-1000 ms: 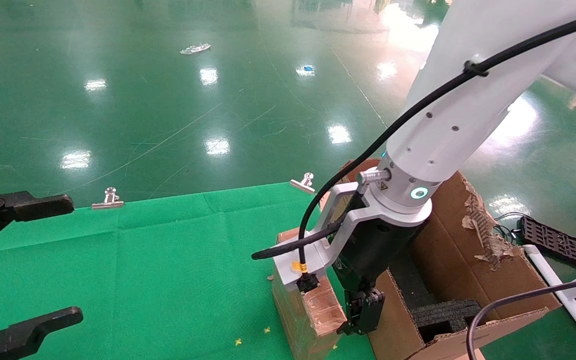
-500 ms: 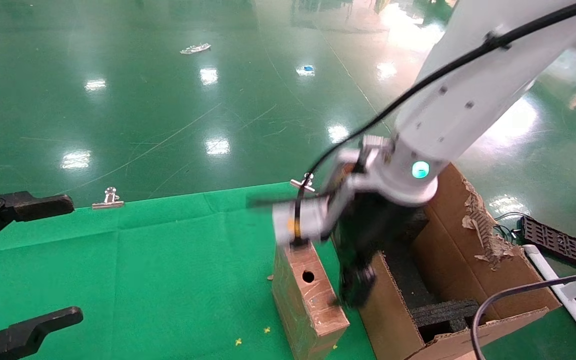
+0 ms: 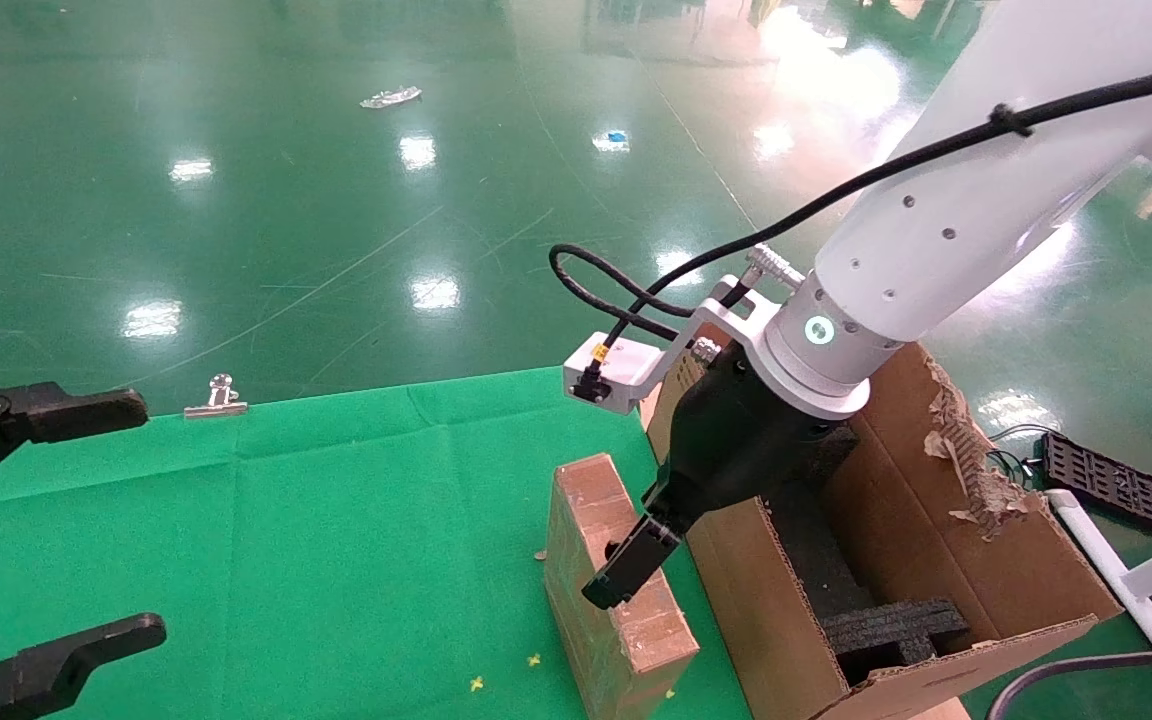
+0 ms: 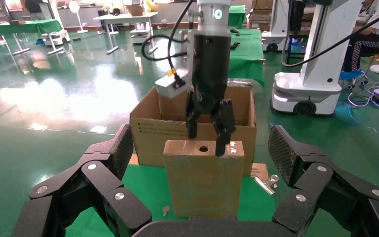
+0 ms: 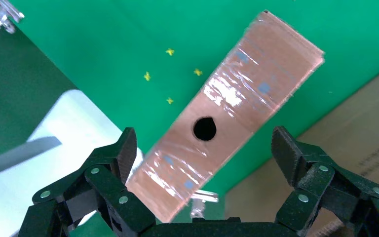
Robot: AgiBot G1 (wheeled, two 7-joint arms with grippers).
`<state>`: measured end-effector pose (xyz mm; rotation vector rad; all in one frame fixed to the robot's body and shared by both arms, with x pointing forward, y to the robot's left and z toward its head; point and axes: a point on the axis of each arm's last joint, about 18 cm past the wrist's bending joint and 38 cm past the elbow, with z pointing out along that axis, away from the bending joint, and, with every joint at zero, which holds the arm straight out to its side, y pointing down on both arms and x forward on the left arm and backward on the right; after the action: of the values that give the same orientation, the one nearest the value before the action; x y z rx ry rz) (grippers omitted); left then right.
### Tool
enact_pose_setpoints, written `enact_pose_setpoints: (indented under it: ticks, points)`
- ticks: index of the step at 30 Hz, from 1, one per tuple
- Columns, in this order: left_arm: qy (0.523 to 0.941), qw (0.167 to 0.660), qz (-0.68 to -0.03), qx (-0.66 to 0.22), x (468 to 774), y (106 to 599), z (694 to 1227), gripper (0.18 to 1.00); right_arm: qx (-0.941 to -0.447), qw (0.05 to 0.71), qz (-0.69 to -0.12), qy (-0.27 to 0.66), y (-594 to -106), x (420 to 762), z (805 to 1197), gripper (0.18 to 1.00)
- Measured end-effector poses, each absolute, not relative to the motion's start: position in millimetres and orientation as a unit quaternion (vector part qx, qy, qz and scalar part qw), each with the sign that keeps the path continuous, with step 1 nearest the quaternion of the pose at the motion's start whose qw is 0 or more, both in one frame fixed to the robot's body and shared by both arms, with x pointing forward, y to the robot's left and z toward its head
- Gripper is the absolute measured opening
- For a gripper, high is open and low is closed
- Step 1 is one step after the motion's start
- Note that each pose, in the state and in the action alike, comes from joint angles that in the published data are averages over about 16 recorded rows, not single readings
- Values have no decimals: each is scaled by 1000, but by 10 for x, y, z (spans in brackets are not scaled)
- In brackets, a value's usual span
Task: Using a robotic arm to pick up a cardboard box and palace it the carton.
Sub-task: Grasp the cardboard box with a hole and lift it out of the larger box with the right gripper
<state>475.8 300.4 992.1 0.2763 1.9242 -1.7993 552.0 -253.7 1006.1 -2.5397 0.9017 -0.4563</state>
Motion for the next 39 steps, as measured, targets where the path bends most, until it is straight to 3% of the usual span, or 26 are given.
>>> enact_pose_setpoints:
  ticks: [22, 31, 39]
  points:
    - [704, 244, -659, 101, 4758, 3004, 9921, 992, -914, 144, -173, 337, -2522, 5619, 9698, 979]
    - [704, 244, -659, 101, 4758, 3004, 9921, 944, -914, 133, -182, 338, -2575, 5605, 9683, 888]
    - [704, 244, -659, 101, 4758, 3004, 9921, 828, -914, 134, -190, 333, -2611, 5621, 9689, 748]
